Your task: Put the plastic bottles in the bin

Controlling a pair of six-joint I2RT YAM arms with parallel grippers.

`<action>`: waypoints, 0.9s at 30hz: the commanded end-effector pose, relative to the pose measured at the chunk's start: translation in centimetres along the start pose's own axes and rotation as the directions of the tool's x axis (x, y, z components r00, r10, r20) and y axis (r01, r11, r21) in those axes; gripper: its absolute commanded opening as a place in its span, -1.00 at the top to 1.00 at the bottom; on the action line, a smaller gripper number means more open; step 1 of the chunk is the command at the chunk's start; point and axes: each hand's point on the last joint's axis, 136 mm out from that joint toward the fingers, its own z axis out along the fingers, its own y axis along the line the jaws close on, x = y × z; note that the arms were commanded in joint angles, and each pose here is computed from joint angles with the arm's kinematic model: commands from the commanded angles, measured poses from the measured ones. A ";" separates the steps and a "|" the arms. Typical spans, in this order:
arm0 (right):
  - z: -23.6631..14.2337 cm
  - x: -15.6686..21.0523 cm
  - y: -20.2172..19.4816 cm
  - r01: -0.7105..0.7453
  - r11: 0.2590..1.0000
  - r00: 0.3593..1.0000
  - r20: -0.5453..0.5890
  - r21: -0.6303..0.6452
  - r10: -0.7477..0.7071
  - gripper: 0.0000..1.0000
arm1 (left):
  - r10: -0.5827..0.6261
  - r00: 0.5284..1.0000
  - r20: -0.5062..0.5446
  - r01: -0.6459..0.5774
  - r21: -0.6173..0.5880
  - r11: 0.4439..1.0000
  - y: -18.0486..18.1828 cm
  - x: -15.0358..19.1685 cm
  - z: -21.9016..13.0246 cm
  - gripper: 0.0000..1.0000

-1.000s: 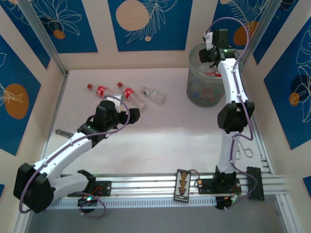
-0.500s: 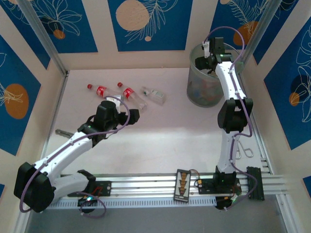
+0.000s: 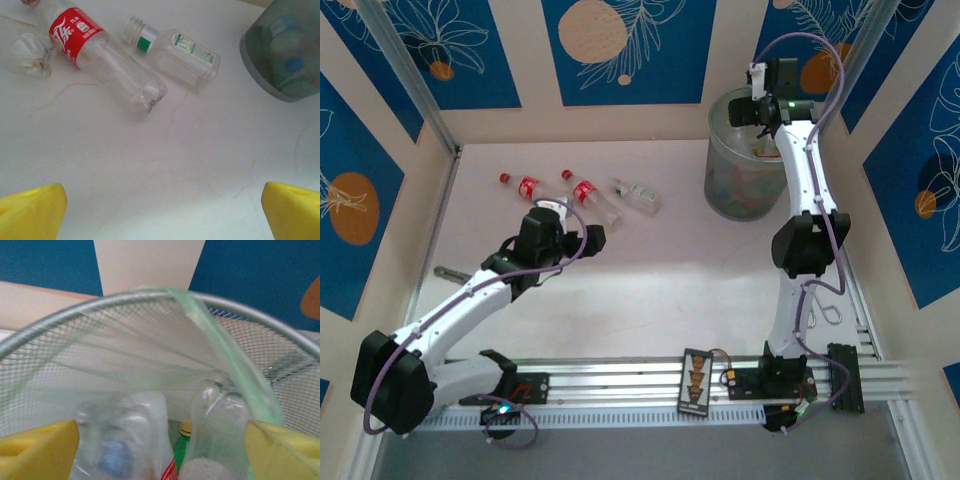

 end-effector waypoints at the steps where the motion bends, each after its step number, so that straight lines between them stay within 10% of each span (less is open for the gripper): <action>1: -4.5 -2.7 -0.4 -0.038 0.999 0.995 0.091 -0.019 0.040 -0.72 | -0.037 0.999 0.004 0.037 -0.047 0.998 1.0 -0.4 0.0 -0.99; 15: -12.6 -3.3 1.8 -0.115 0.975 0.975 0.168 -0.190 0.148 -0.79 | -0.213 0.977 -0.010 0.201 -0.291 0.935 6.6 -0.4 0.9 -1.00; 27: -17.2 4.9 7.0 -0.255 0.881 0.957 0.023 -0.399 0.288 -0.79 | -0.371 0.925 0.082 0.366 -0.454 0.812 15.0 -5.9 4.6 -1.00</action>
